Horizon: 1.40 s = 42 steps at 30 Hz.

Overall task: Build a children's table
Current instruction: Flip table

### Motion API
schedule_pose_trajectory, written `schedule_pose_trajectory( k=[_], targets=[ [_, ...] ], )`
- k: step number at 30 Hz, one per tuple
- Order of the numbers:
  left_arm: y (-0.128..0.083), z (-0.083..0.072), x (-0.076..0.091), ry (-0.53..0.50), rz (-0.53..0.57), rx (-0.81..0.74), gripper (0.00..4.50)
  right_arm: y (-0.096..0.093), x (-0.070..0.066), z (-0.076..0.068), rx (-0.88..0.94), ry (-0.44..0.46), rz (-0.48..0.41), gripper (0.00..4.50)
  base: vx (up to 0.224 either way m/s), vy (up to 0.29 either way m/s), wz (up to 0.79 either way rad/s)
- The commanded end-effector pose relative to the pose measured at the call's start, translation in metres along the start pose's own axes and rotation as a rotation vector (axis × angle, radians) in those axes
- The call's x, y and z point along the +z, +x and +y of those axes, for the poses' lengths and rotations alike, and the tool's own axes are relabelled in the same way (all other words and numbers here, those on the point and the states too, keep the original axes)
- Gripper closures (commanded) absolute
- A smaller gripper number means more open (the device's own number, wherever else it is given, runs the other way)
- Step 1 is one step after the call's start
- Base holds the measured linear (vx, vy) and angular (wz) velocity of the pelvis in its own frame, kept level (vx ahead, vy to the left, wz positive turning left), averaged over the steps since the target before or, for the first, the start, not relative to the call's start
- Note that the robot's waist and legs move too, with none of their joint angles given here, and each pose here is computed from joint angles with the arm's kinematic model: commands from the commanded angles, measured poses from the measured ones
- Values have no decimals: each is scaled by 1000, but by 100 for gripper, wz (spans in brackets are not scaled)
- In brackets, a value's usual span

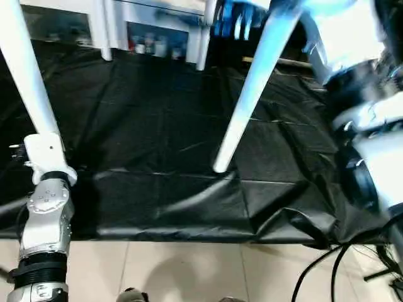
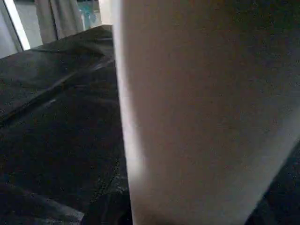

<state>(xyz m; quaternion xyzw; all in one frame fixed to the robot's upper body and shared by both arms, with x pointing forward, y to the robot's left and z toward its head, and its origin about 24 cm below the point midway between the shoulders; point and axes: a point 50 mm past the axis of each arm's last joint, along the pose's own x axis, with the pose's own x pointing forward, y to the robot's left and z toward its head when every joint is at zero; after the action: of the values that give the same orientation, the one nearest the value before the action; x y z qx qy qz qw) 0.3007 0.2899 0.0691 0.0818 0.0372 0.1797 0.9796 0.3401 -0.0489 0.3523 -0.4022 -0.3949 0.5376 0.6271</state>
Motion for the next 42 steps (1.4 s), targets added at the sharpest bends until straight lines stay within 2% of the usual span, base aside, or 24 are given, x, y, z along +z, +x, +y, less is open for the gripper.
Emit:
schedule_pose_trajectory(
  k=[1,4,5,6,8,9,11,12,13,14,15,17,19,22,23,26,28,29,30,32,35,36,38,42],
  targets=[
    [3,-7,10,24,-47,-44,326,-7,2,0,-32,55,-47,95,0,0,0],
    [2,-7,8,37,-33,-67,326,-9,4,13,-33,149,-97,95,0,0,0],
    [1,-7,6,45,-28,-79,272,-10,4,20,-32,185,-109,95,0,0,0],
    [0,-7,6,45,-26,-82,258,-11,4,24,-32,207,-116,95,0,0,0],
    [-2,-8,3,42,-18,-106,252,-11,3,42,-20,255,-123,95,0,0,0],
    [-4,-9,0,55,-13,-118,238,-11,2,59,-13,301,-126,95,0,0,0],
    [-5,-9,-2,66,-10,-127,214,-10,2,70,-11,341,-130,95,0,0,0],
    [-6,-9,-4,70,-13,-123,210,-11,2,83,-14,392,-133,95,0,0,0],
    [-6,-9,-4,70,-13,-123,207,-11,2,83,-14,392,-133,95,0,0,0],
    [-9,-8,-7,71,-14,-118,199,-14,-1,103,-33,464,-118,95,0,0,0],
    [-9,-8,-7,71,-14,-118,184,-14,-1,103,-33,464,-118,95,0,0,0],
    [-12,-6,-11,92,-9,-118,165,-20,-6,128,-63,557,-74,95,0,0,0],
    [-13,-5,-13,95,-1,-119,146,-22,-9,134,-68,588,-61,95,0,0,0],
    [-17,1,-19,121,23,-90,124,-31,-18,157,-111,688,8,95,0,0,0],
    [-19,9,-23,138,36,-47,113,-37,-26,172,-158,745,68,95,0,0,0],
    [-22,16,-27,162,45,-11,88,-42,-30,186,-188,791,117,95,0,0,0],
    [-28,25,-29,171,31,6,88,-45,-31,199,-215,831,145,95,-5,14,-9],
    [-36,35,-31,177,12,17,88,-51,-34,213,-274,883,191,95,-10,27,-18],
    [-37,36,-31,177,10,18,88,-52,-34,214,-280,887,195,95,11,29,-24],
    [-52,41,-31,118,-41,-60,88,-59,-37,231,-354,972,241,95,22,29,-25],
    [-64,36,-29,50,-71,-149,88,-63,-38,240,-387,1009,266,95,-2,31,-24],
    [-79,30,-21,-31,-118,-246,88,-67,-38,254,-418,1054,297,95,0,0,0],
    [-89,20,-8,-98,-167,-300,88,-71,-36,263,-446,1090,316,95,0,0,0],
    [-98,1,12,-133,-253,-328,88,-78,-37,269,-549,1111,368,95,0,0,0]
  ],
)
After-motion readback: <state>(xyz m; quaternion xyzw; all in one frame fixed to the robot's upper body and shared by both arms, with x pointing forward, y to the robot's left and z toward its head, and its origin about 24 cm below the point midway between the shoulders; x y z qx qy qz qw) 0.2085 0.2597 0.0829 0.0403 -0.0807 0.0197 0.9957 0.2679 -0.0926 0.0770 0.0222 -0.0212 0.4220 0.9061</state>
